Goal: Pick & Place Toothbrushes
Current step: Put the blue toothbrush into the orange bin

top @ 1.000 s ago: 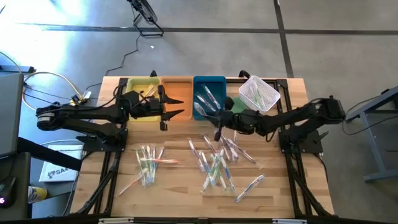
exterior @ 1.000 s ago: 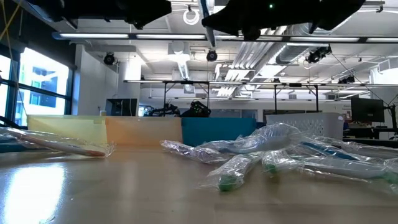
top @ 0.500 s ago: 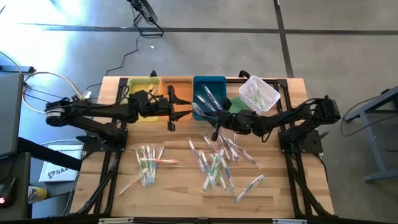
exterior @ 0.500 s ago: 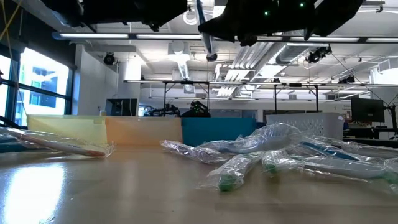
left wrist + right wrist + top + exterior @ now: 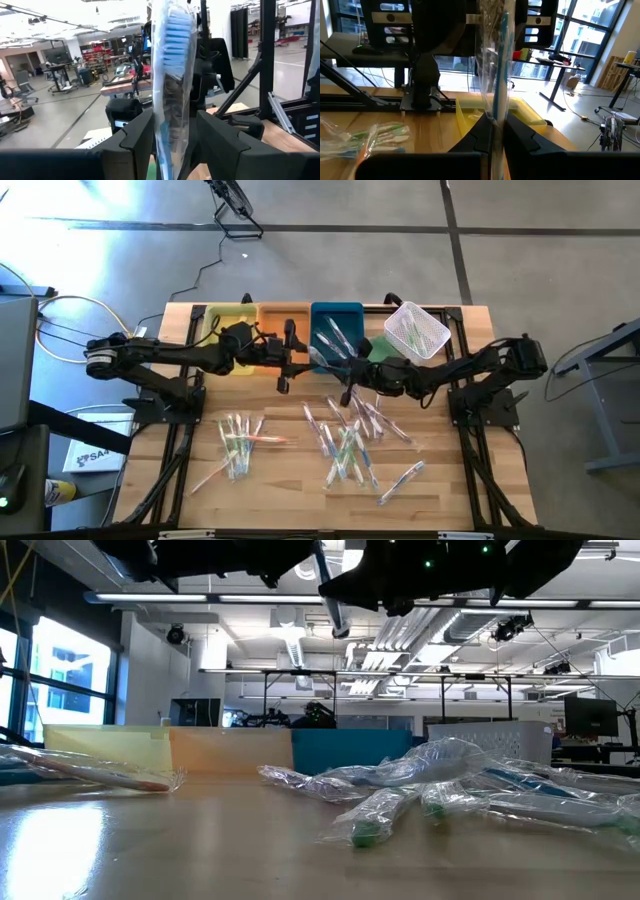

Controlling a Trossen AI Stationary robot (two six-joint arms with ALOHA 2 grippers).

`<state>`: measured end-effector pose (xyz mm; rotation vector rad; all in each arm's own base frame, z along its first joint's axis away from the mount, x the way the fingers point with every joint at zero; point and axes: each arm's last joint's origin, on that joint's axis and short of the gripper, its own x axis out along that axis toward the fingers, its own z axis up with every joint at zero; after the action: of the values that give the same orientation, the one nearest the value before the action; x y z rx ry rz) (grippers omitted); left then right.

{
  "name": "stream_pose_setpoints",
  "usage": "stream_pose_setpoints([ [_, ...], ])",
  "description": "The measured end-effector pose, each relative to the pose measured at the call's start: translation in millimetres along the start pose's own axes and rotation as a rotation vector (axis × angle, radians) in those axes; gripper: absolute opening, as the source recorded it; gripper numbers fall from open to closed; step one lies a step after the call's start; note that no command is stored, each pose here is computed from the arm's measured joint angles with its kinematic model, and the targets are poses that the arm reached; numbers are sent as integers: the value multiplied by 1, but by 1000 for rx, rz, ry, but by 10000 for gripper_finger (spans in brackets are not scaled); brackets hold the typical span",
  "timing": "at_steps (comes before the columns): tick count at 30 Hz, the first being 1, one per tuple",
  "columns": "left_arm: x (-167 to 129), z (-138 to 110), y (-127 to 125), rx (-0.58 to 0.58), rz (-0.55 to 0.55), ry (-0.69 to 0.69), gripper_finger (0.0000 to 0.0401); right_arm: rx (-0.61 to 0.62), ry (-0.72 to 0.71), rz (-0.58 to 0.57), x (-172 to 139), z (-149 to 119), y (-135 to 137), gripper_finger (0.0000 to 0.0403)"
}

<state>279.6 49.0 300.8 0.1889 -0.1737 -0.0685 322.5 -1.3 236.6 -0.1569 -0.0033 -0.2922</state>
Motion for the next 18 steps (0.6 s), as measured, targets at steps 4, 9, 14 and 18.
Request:
stream_pose_setpoints([
  [4, 0, 0, 0, 0, 0, 0, 147, -3, 8, 1, 0, -1, 0, 19],
  [9, 0, 0, 0, 0, -1, 0, 147, -1, 11, 2, 0, -1, 0, 19],
  [14, 0, 0, 0, 1, -1, -1, 141, -2, 15, 2, 0, -2, 0, 19],
  [18, 0, 0, 0, 2, -1, -1, 106, -5, 27, 5, 0, -3, 0, 19],
])
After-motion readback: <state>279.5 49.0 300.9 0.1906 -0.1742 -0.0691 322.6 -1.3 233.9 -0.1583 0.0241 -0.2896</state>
